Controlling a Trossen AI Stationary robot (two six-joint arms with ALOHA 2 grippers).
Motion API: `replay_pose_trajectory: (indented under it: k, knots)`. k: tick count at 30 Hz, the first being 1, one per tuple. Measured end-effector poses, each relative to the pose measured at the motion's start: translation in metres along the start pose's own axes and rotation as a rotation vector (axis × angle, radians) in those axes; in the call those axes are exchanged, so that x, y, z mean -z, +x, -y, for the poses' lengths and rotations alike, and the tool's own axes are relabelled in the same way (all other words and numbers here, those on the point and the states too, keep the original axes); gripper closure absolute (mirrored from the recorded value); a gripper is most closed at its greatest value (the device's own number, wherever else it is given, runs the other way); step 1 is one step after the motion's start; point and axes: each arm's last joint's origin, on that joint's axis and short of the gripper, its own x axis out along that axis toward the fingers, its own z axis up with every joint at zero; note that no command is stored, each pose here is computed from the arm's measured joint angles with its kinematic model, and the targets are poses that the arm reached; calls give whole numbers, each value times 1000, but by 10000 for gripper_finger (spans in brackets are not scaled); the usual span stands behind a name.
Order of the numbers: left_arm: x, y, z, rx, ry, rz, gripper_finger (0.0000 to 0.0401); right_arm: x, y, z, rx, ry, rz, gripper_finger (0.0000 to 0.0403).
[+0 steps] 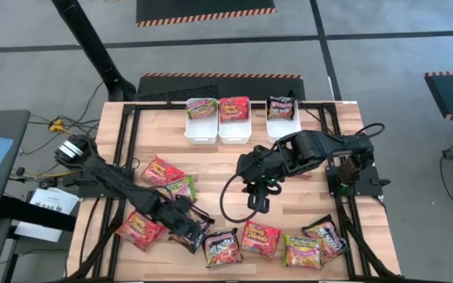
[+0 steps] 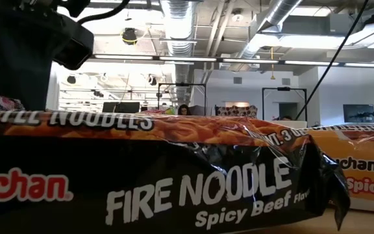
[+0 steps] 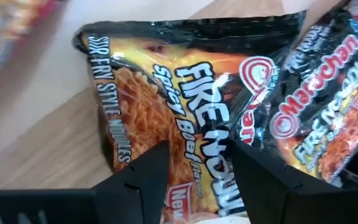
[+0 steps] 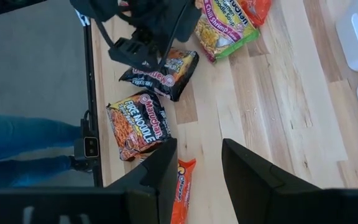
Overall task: Sort Maruchan noodles
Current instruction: Put the black noodle pack into the right white bin
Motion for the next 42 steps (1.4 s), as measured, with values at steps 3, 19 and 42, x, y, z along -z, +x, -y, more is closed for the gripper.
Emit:
replay_pose_trajectory:
  k: [3,19,42]
  knots:
    - [0,3,-2,-24,-27,3,239,0,0,0,-1,0,2,253]
    - [-2,6,-8,-83,34,89,396,-2,0,0,19,2,26,253]
    - [-52,-79,2,134,150,353,401,-17,1,37,79,94,43,268]
